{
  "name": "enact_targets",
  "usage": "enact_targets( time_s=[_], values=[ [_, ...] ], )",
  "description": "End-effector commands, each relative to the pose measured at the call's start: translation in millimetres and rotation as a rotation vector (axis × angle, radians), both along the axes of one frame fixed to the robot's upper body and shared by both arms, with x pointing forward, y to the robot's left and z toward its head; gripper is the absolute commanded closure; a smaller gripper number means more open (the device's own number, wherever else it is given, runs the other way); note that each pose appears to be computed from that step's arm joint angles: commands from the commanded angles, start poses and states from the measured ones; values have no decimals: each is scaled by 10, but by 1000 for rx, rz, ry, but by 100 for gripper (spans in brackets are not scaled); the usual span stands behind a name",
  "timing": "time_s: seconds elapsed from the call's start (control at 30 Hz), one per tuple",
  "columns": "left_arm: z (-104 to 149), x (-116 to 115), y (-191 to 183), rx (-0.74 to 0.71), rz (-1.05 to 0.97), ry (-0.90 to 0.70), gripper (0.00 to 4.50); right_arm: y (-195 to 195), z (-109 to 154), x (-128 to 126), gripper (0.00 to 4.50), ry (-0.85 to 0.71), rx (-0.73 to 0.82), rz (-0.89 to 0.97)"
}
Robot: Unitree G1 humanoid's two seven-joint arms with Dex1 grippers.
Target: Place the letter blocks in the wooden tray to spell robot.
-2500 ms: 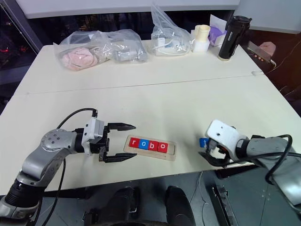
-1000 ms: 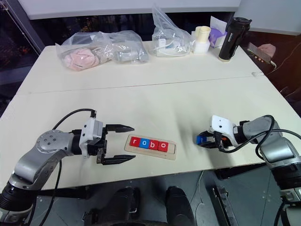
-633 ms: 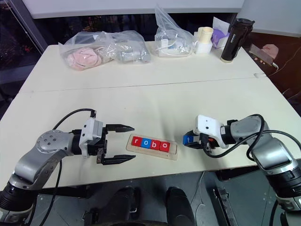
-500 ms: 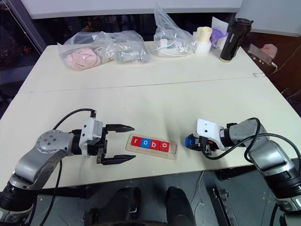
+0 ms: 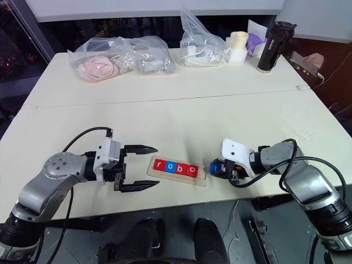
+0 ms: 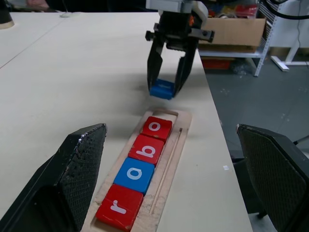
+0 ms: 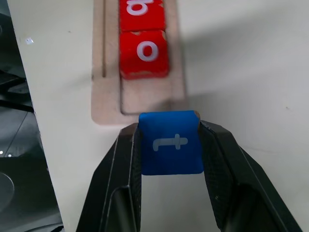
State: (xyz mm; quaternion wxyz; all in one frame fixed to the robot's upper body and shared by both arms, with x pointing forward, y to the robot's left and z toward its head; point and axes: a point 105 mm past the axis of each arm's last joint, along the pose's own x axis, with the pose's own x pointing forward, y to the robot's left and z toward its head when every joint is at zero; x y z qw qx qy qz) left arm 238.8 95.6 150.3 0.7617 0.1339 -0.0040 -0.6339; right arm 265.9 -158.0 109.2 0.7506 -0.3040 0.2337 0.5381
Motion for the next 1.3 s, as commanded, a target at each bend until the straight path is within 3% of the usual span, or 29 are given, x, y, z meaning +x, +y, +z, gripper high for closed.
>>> enact_targets(
  time_s=[0.03, 1.3],
  values=[
    [88, -38, -46, -16, -21, -43, 0, 93, 50, 15, 337, -43, -4, 16],
    [108, -30, -56, -26, 2, -43, 0, 394, 2, -17, 337, -42, 12, 81]
  ],
)
